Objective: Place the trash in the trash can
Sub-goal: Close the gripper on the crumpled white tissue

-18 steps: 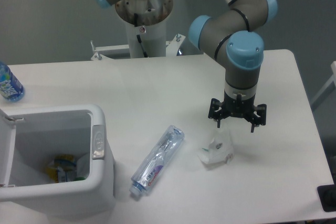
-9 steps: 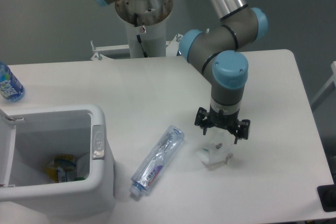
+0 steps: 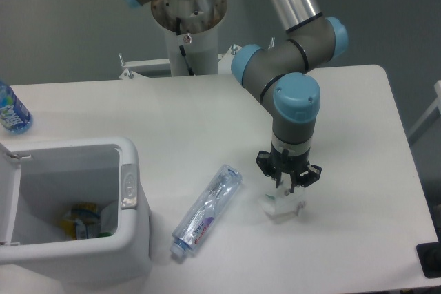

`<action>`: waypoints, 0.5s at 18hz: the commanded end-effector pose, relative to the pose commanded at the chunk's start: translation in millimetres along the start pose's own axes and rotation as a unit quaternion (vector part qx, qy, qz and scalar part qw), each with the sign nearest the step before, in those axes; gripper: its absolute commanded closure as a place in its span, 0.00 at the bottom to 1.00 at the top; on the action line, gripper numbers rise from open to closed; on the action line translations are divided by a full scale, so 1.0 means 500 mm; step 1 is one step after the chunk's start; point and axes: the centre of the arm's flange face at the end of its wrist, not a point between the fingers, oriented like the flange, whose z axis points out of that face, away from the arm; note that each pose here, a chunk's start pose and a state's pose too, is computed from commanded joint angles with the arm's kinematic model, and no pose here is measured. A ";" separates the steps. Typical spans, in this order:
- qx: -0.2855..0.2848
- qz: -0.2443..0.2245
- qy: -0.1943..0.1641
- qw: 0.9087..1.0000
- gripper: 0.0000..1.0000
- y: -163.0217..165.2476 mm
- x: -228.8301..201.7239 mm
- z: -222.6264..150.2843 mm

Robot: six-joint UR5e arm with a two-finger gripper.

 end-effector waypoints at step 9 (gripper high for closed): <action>0.182 -0.144 0.028 0.972 1.00 -0.129 -0.070 -0.214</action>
